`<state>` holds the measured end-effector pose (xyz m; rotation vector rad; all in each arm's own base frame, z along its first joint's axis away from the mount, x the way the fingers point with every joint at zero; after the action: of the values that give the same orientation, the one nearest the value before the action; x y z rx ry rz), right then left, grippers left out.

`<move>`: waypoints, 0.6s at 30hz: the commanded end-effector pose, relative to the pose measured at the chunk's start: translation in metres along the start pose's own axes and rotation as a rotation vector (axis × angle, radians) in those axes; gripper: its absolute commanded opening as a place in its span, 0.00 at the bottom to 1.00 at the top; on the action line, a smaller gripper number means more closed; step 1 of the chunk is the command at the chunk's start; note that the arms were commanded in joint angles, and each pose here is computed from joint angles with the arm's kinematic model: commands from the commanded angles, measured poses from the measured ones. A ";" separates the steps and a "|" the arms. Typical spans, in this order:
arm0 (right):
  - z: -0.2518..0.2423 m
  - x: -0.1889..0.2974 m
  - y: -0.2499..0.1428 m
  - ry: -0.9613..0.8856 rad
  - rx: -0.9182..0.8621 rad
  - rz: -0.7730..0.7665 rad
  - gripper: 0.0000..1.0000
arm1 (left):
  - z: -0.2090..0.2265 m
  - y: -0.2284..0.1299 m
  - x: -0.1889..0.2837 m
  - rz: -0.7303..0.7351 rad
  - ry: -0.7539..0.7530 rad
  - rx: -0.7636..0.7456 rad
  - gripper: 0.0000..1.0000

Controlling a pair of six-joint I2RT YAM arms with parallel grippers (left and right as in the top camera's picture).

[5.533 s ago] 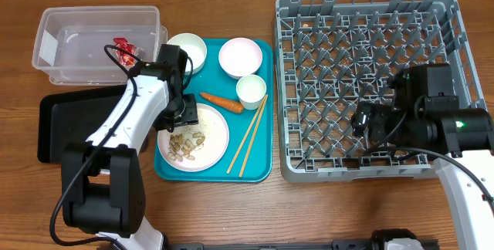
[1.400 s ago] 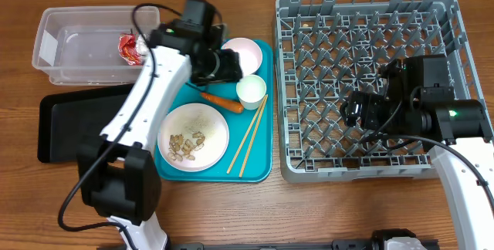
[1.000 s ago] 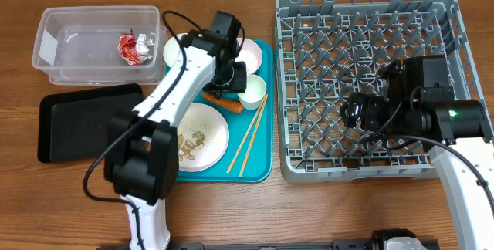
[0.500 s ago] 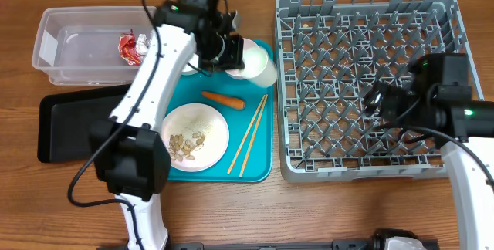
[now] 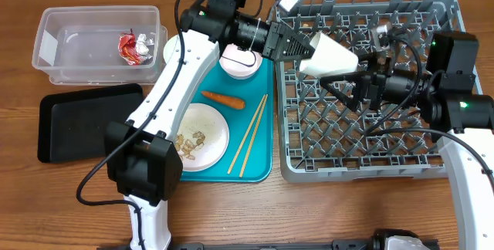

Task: Sort waste into correct bins and load items into the dishwasher
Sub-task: 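Pass the white cup from the left gripper to the right gripper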

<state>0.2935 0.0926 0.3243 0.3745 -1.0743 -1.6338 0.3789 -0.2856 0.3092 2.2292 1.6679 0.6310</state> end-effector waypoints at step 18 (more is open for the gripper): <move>0.016 0.002 0.021 0.098 0.159 -0.061 0.77 | -0.014 0.003 0.002 0.005 -0.041 0.032 0.04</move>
<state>0.2993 0.0944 0.3364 0.5075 -1.1306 -1.6034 0.3746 -0.2846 0.3147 2.2660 1.6543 0.5352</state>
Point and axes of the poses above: each gripper's point midway between its finger pads, its own x axis back along the fingers, its own z axis along the line the jaws close on, y = z × x, the point moved 5 cm from there along x, back along the fingers, and after that the axes turned 3 degrees about x, right-handed, at the moved point
